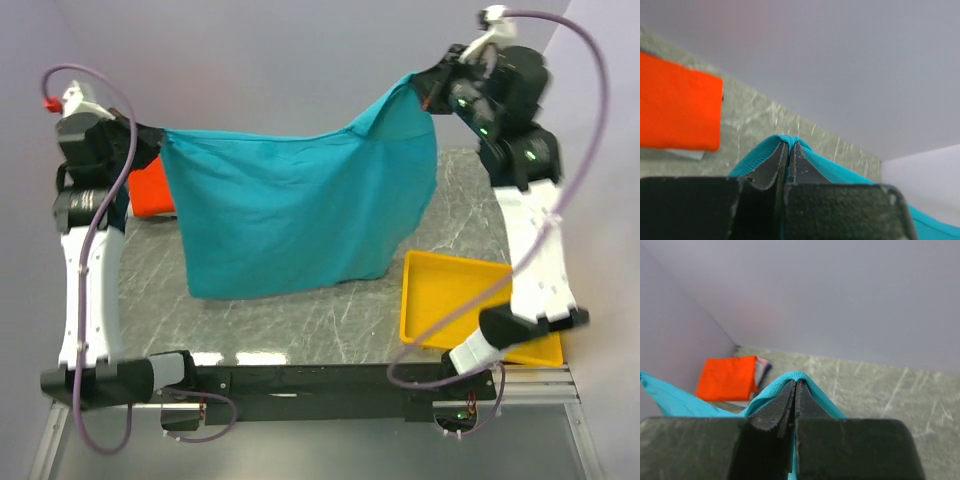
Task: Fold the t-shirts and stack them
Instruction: Flatten the tshirt out
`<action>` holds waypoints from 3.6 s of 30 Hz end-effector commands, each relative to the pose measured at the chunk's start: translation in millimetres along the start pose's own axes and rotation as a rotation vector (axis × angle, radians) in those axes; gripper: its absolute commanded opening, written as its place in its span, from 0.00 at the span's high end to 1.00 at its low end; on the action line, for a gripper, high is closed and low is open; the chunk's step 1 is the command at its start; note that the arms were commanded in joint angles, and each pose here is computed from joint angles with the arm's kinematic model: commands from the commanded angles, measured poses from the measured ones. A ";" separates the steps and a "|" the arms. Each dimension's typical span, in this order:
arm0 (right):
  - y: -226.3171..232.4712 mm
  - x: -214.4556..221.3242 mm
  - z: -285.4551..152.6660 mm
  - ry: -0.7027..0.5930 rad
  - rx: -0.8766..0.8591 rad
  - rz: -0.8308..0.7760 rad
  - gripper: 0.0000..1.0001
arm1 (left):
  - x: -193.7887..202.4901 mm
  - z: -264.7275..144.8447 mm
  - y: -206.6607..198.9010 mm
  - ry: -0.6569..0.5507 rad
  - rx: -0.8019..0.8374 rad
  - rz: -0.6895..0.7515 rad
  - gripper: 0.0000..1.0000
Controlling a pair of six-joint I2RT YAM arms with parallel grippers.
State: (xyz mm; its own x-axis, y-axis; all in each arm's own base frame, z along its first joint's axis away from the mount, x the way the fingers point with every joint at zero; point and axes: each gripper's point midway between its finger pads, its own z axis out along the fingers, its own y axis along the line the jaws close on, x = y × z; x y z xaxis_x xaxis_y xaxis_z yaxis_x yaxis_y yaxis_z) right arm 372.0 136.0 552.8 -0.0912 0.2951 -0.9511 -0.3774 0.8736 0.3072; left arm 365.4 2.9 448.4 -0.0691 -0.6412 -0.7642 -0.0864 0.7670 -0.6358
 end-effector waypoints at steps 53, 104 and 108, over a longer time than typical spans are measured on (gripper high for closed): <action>-136.1 205.3 166.9 0.400 0.265 0.144 0.57 | 171.3 44.8 157.3 0.311 -0.329 -0.042 0.26; -188.1 494.9 -9.5 1.267 0.498 0.198 0.57 | 406.3 33.5 176.7 0.920 -0.376 0.039 0.19; -191.8 499.7 -9.4 1.282 0.499 0.187 0.67 | 407.5 34.0 180.3 0.925 -0.385 0.056 0.19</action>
State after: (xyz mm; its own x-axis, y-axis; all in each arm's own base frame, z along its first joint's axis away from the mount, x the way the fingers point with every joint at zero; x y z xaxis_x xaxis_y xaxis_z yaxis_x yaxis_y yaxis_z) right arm 385.1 113.0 18.3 -0.9783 0.1182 -0.1704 0.0912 0.9831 0.1584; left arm 356.7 -127.4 34.5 -0.7986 -0.5249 -0.2945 -0.3650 0.8114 -0.4565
